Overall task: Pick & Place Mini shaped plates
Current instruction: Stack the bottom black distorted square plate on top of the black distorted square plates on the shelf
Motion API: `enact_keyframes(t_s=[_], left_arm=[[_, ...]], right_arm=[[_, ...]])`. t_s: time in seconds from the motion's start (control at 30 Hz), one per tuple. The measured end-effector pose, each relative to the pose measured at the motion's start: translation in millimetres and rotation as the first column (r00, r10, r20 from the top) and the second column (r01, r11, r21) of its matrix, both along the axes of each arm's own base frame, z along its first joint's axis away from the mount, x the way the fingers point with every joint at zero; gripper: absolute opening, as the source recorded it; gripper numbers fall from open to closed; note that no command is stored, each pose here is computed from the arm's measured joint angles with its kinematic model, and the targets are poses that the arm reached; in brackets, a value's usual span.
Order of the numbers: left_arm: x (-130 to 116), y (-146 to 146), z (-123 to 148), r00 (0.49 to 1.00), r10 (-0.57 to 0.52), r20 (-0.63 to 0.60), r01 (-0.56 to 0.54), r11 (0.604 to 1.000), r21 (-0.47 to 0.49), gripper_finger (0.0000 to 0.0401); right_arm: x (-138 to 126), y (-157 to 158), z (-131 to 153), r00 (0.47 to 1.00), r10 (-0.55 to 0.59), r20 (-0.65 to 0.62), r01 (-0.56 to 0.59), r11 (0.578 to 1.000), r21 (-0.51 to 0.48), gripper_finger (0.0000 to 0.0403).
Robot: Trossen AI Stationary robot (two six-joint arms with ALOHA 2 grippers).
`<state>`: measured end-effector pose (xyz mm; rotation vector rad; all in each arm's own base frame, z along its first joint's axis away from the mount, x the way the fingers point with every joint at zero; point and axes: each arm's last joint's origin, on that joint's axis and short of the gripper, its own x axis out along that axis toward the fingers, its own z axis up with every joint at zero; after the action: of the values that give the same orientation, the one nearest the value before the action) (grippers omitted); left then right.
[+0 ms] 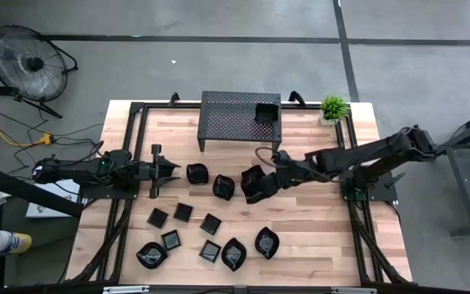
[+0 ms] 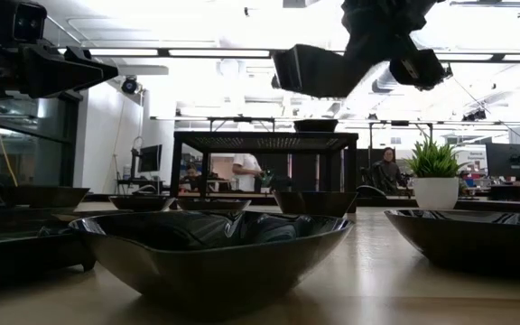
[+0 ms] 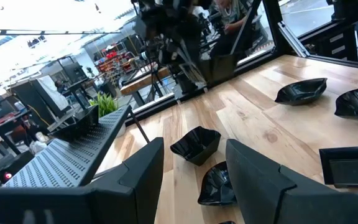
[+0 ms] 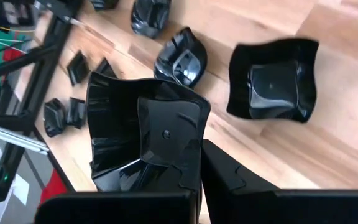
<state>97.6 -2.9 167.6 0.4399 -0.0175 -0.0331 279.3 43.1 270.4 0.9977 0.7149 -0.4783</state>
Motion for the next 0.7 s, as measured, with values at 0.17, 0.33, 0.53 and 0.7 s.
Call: enact_keyframes(t_s=[0.17, 0.33, 0.53, 0.7], left_arm=[[0, 0, 0, 1.0, 0.0, 0.0, 0.0, 1.0, 0.0, 0.017], [0, 0, 0, 1.0, 0.0, 0.0, 0.0, 1.0, 0.0, 0.017], [0, 0, 0, 1.0, 0.0, 0.0, 0.0, 1.0, 0.0, 0.017], [0, 0, 0, 1.0, 0.0, 0.0, 0.0, 1.0, 0.0, 0.017]], right_arm=[[-6, -11, 11, 0.999, 0.006, 0.039, -0.005, 1.0, -0.027, 0.0], [-12, -23, 20, 0.997, 0.001, 0.071, 0.002, 0.999, -0.052, 0.0], [-15, -35, 25, 0.996, 0.009, 0.087, -0.004, 0.998, -0.066, 0.0], [-15, -44, 26, 0.996, 0.014, 0.087, -0.008, 0.997, -0.071, 0.0]])
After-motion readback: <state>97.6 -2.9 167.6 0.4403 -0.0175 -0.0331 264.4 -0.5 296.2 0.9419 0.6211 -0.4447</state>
